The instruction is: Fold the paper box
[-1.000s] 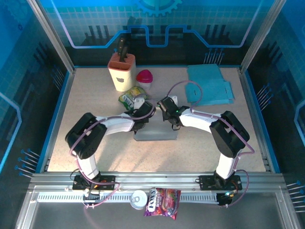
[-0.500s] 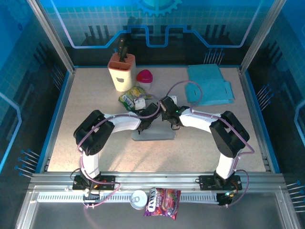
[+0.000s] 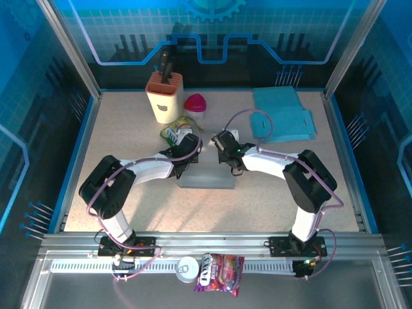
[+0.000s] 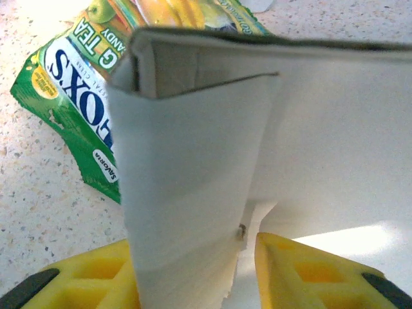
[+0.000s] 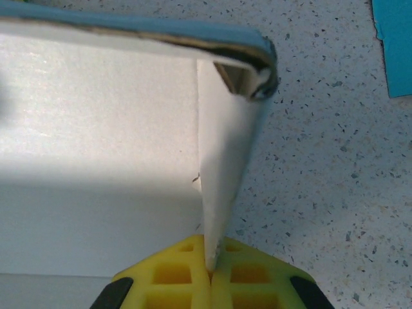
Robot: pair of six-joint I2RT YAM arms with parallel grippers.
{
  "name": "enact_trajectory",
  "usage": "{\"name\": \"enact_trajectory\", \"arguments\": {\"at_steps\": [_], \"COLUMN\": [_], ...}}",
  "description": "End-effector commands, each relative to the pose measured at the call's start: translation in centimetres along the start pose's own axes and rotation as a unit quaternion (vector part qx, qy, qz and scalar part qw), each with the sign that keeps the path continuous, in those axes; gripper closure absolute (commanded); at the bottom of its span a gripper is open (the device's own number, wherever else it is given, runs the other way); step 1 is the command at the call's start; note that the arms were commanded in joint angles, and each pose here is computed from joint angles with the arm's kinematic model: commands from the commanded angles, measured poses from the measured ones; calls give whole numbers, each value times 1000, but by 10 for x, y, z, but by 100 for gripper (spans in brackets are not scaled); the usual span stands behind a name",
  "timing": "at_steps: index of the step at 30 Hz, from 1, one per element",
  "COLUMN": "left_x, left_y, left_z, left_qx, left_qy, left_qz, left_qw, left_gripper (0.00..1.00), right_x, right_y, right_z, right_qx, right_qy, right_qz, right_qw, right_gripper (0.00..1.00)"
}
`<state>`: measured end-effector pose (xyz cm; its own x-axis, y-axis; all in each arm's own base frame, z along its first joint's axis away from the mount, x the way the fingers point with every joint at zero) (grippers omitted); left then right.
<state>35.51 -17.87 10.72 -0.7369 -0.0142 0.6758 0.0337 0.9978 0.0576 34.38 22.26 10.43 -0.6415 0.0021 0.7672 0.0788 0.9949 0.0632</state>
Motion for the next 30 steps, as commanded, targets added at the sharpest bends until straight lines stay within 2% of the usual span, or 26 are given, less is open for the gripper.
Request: {"name": "enact_trajectory", "arguments": {"at_steps": [1, 4, 7, 11, 14, 18, 21, 24, 30], "left_x": [10, 12, 18, 35, 48, 48, 41, 37, 27], "left_y": [-1, 7, 7, -2, -6, 19, 39, 40, 43], "left_z": [-7, -7, -8, -9, -7, 3, 10, 15, 18], "left_qx": [-4, 0, -7, -25, -40, -13, 18, 13, 4], "left_qy": [-5, -4, -7, -32, -45, -40, -39, -46, -35], "left_qz": [44, 52, 85, 184, 249, 240, 245, 275, 267], "left_qw": [999, 999, 996, 982, 967, 970, 969, 960, 963], "left_gripper": [58, 57, 52, 43, 40, 41, 47, 54, 51], "right_x": [-8, -8, -9, -11, -13, -14, -14, -14, -16], "right_y": [0, -1, -3, -7, -10, -12, -11, -11, -10], "right_z": [29, 27, 27, 27, 25, 23, 22, 22, 24], "right_qx": [28, 26, 25, 20, 19, 21, 25, 26, 26], "right_qy": [53, 53, 56, 63, 65, 69, 69, 69, 73], "right_qz": [10, 10, 12, 17, 17, 12, 8, 5, 5], "right_qw": [998, 998, 998, 998, 998, 997, 997, 997, 997], "right_gripper": [100, 100, 100, 100, 100, 100, 100, 100, 100]}}
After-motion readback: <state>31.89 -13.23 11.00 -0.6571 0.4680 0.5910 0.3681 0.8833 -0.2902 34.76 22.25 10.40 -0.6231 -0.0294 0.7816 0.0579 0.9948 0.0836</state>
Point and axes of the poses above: each hand's point on the last joint's axis, 136 mm out from that joint toward the fingers, its own x axis back along the fingers, its own y axis along the line the jaws close on, z = x × y, the point moved 5 cm from there along x, back along the fingers, and after that the axes turned 8 degrees about -x, right-handed, at the moved point
